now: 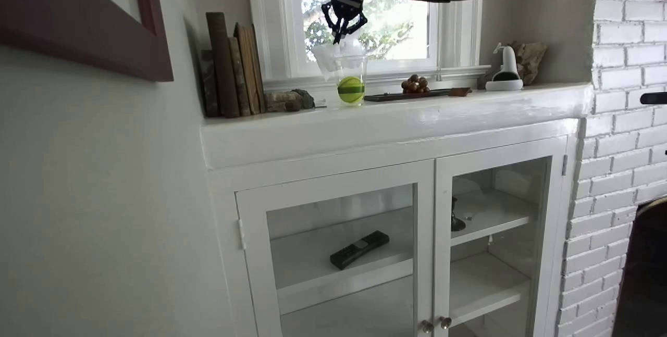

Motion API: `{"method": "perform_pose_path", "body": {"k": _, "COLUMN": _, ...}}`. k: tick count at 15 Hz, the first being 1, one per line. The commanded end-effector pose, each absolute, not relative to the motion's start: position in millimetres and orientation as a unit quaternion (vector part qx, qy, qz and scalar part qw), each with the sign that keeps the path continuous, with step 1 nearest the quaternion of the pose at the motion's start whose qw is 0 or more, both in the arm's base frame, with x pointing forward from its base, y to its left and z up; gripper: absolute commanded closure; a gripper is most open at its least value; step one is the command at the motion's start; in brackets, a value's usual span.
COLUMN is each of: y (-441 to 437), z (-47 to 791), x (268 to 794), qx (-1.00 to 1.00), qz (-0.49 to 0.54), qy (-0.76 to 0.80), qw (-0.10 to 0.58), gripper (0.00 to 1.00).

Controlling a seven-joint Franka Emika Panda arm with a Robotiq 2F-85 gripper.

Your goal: Use the tissue to wipe the window

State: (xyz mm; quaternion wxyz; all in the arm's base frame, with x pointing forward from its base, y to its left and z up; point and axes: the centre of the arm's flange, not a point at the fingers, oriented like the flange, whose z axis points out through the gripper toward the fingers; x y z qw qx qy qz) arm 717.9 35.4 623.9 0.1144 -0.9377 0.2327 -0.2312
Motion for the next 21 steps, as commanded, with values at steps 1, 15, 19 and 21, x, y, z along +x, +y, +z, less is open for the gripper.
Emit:
{"method": "perform_pose_path", "body": {"k": 1, "y": 30.1, "z": 609.0, "x": 702.8, "qx": -0.938, "qz": -0.187, "qy": 0.257, "qw": 0.140, "gripper": 1.00}}
{"method": "perform_pose_path", "body": {"k": 15, "y": 22.2, "z": 524.6, "x": 701.3, "qx": -0.949, "qz": -0.106, "qy": 0.278, "qw": 0.107, "gripper": 1.00}}
{"method": "perform_pose_path", "body": {"k": 19, "y": 15.5, "z": 512.9, "x": 701.1, "qx": -0.949, "qz": -0.106, "qy": 0.282, "qw": 0.090, "gripper": 0.95}}
{"method": "perform_pose_path", "body": {"k": 21, "y": 12.0, "z": 513.1, "x": 702.2, "qx": -0.950, "qz": -0.110, "qy": 0.281, "qw": 0.083, "gripper": 0.70}}
